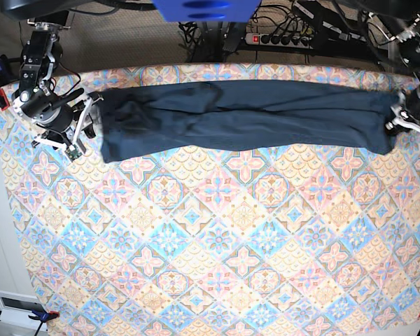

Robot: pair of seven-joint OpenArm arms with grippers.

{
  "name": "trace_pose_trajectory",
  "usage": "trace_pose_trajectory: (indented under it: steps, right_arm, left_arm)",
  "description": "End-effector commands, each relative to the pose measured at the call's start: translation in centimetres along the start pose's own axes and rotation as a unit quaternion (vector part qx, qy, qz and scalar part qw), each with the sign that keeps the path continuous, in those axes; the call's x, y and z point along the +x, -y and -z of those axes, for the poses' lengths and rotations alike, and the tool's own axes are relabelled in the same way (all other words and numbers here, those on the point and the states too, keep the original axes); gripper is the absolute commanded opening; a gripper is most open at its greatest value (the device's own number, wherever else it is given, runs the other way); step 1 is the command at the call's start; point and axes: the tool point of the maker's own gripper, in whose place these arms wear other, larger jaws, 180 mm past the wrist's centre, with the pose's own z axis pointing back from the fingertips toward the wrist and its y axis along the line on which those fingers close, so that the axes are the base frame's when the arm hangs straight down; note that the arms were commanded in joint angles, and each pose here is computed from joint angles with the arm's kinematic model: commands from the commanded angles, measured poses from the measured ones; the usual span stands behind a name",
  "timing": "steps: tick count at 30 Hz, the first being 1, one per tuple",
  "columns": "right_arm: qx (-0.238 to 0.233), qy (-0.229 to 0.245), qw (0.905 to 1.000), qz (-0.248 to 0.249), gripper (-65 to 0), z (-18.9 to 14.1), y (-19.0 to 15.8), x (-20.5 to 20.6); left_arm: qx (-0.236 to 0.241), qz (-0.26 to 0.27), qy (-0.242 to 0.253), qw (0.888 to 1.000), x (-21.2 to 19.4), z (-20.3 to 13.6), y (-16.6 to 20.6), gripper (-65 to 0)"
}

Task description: Layout the t-shirt on the table in an organized manner, then fold the t-shirt properly

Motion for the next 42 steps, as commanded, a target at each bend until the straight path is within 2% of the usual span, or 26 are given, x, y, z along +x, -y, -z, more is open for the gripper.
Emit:
trace_pose_trajectory:
  steps: [1,7,12,15,19,26,32,35,38,42]
  right_arm:
    - [-0.009,0.017,0.9998,-0.006,-44.4,-0.5,0.7,1.0]
    - [-0.013,0.023,0.9996,-0.007,-44.4,-0.5,1.0,1.6]
    - [-0.016,0.023,0.9996,-0.005,-44.4,-0.6,1.2,1.5]
    - [-0.016,0.023,0.9996,-0.006,-44.4,-0.6,1.2,1.5]
    - [-0.017,0.023,0.9996,-0.005,-44.4,-0.6,1.3,1.5]
    - [-0.017,0.023,0.9996,-0.005,-44.4,-0.6,1.3,1.5]
    - [-0.017,0.024,0.9996,-0.005,-44.4,-0.6,1.3,1.5]
    - [-0.017,0.024,0.9996,-0.005,-44.4,-0.6,1.3,1.5]
    - [-0.016,0.024,0.9996,-0.005,-44.4,-0.6,1.2,1.5]
    - [-0.016,0.024,0.9996,-0.005,-44.4,-0.6,1.2,1.5]
  left_arm:
    - [-0.001,0.016,0.030,0.999,2.5,-1.0,0.1,-65.0]
    - [-0.006,0.060,0.041,0.997,4.0,-1.8,1.8,-65.0]
    - [-0.042,0.104,0.024,0.993,1.1,-1.2,6.2,-65.0]
    - [-0.067,0.099,0.027,0.992,-0.8,-1.0,8.6,-65.0]
    - [-0.088,0.076,0.004,0.993,-3.3,-0.5,10.2,-65.0]
    - [-0.115,0.040,0.008,0.993,-4.5,0.5,11.9,-65.0]
    - [-0.158,0.047,-0.026,0.986,-7.0,2.0,15.5,-65.0]
    - [-0.178,0.044,-0.026,0.983,-7.7,2.5,17.1,-65.0]
    - [-0.189,0.044,-0.032,0.980,-8.3,3.0,18.0,-65.0]
    - [-0.202,0.037,-0.063,0.977,-10.1,4.0,18.6,-65.0]
